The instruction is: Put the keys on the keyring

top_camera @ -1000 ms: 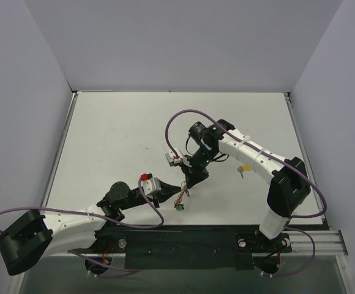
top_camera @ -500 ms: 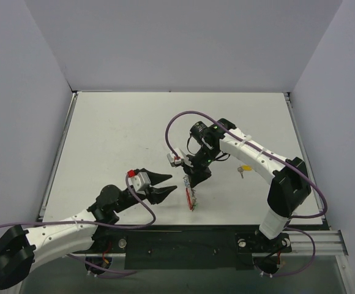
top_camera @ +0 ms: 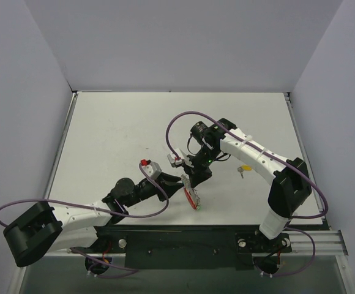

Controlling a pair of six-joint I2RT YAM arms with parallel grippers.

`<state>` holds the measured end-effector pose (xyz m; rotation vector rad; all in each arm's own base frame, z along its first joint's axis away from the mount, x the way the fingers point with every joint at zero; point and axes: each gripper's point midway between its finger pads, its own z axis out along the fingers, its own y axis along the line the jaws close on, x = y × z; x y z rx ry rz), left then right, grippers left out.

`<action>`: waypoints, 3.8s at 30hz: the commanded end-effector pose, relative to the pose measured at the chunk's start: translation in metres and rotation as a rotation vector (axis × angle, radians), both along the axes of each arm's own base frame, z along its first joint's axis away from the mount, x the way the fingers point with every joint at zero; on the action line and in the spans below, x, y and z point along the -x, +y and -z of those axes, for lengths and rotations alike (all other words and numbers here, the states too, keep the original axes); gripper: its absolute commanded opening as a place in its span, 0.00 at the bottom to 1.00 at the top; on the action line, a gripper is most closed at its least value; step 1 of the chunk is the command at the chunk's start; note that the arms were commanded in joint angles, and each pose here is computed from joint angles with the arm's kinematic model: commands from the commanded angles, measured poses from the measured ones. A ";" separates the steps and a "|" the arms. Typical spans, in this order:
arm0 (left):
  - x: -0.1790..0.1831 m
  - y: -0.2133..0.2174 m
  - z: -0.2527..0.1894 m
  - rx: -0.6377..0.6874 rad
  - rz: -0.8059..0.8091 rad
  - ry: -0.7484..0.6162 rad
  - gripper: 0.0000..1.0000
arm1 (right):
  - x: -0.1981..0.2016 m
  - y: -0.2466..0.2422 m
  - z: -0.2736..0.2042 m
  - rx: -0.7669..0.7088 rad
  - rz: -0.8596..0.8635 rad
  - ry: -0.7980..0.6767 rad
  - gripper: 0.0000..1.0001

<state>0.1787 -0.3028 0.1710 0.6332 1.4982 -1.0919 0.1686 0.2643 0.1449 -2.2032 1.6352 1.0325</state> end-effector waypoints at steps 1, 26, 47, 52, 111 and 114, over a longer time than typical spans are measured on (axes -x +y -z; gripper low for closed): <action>0.008 -0.015 -0.039 0.122 0.092 -0.071 0.40 | 0.010 -0.004 -0.017 -0.023 -0.017 0.008 0.00; 0.012 -0.035 -0.020 0.015 0.188 -0.165 0.36 | 0.010 -0.005 -0.015 -0.020 -0.020 0.023 0.00; 0.014 -0.045 -0.013 -0.029 0.222 -0.152 0.14 | 0.010 -0.004 -0.016 -0.021 -0.017 0.024 0.00; 0.016 -0.045 -0.014 -0.022 0.227 -0.148 0.00 | 0.010 -0.004 -0.014 -0.015 -0.015 0.030 0.00; 0.016 -0.013 -0.013 0.004 0.093 -0.164 0.00 | 0.004 0.002 -0.011 0.028 0.049 0.068 0.00; 0.016 -0.013 -0.012 -0.004 0.096 -0.158 0.10 | 0.004 0.003 -0.012 0.035 0.052 0.061 0.00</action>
